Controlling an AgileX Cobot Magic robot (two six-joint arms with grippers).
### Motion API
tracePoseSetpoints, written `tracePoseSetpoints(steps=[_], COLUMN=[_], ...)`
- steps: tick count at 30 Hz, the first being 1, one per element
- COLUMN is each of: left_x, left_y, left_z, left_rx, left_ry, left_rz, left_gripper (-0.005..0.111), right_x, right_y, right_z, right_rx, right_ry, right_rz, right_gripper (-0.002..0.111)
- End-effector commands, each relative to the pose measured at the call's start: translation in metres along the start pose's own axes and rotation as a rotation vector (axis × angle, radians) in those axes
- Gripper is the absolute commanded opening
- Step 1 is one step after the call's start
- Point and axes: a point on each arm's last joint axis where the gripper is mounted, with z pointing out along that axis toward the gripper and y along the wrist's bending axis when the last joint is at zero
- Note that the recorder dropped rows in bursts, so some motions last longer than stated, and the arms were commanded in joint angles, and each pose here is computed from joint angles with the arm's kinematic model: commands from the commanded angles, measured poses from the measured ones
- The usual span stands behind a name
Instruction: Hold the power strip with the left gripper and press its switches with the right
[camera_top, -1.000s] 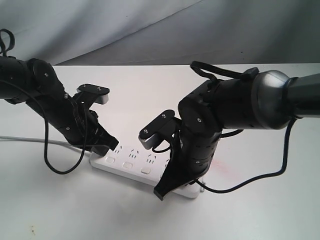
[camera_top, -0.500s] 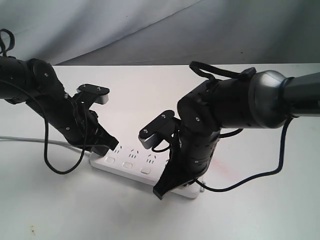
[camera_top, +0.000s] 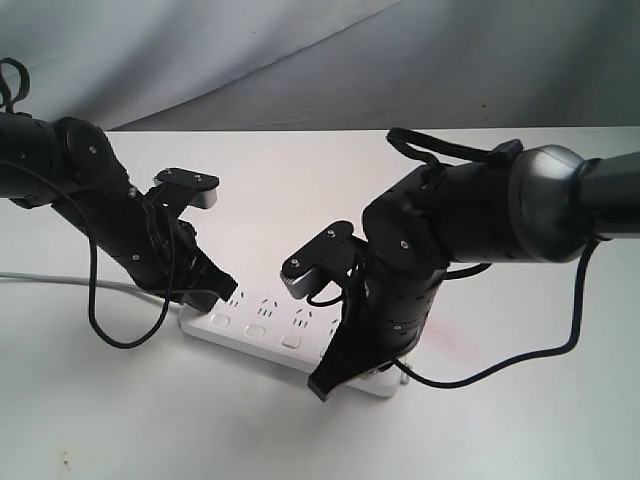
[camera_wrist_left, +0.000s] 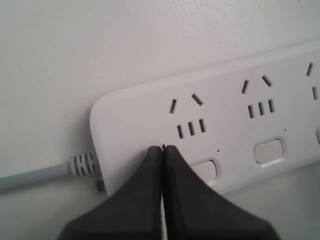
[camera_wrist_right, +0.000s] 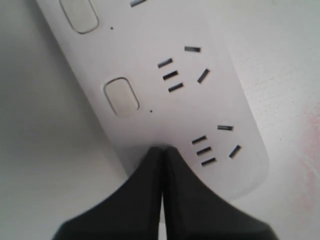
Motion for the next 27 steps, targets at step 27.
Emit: tracePoseSetpoints(steps=[27], left_x=[0.003], left_y=[-0.001], left_z=[0.006], left_rx=[0.012], left_ry=[0.034], left_rz=[-0.004], left_gripper=[0.0], right_x=[0.016], right_y=[0.029], right_z=[0.022], right_rx=[0.073], right_ry=[0.177], right_rz=[-0.163], right_gripper=[0.0])
